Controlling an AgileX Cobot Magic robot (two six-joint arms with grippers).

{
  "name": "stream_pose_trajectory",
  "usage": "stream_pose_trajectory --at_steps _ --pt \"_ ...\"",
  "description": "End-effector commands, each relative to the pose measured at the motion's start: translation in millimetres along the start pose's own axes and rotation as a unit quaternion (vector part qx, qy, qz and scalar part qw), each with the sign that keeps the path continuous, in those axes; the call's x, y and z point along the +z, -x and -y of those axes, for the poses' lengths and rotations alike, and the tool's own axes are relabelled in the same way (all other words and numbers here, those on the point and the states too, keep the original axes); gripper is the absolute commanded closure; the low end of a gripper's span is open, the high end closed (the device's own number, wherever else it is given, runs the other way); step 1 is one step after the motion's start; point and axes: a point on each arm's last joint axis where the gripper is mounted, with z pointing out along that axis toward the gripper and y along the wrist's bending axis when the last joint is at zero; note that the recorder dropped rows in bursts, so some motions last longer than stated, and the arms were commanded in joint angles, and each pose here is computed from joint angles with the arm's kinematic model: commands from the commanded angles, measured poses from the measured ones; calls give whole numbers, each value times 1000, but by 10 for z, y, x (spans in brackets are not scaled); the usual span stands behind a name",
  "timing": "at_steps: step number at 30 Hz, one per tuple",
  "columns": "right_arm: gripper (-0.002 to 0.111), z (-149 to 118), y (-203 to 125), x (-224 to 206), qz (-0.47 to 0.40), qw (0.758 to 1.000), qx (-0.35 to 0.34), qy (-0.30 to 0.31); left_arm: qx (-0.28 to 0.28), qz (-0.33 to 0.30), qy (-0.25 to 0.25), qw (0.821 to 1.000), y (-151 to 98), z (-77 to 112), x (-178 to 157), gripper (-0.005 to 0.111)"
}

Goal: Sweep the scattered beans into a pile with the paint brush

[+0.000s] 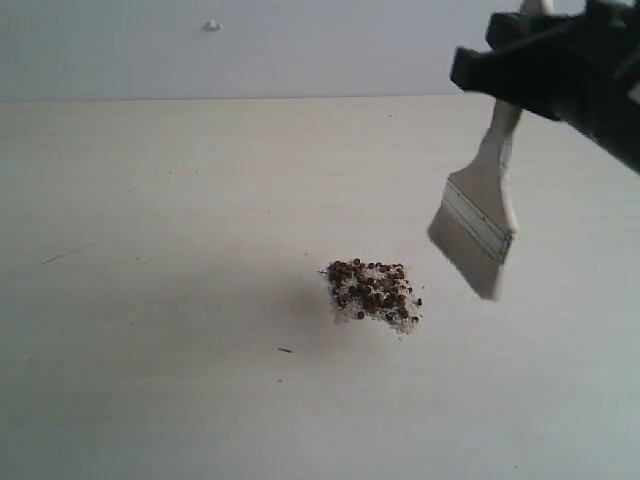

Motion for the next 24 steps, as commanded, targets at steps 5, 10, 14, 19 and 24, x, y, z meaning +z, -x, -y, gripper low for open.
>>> stream_pose_trajectory --at_steps 5,10,14,19,24 --pt "108 214 -397 -324 72 997 30 -24 -1 1 0 1000 -8 -2 -2 107" --pt "108 214 -541 -162 53 997 52 -31 -1 1 0 1000 -8 -2 -2 107" --pt "108 282 -606 -79 60 994 57 -71 -1 1 0 1000 -8 -2 -2 107" --pt "108 326 -705 -34 59 991 78 -90 0 0 0 1000 -9 -2 -2 107" --pt "108 325 -586 -75 91 990 63 -91 10 -2 1 1000 -13 -3 -2 107"
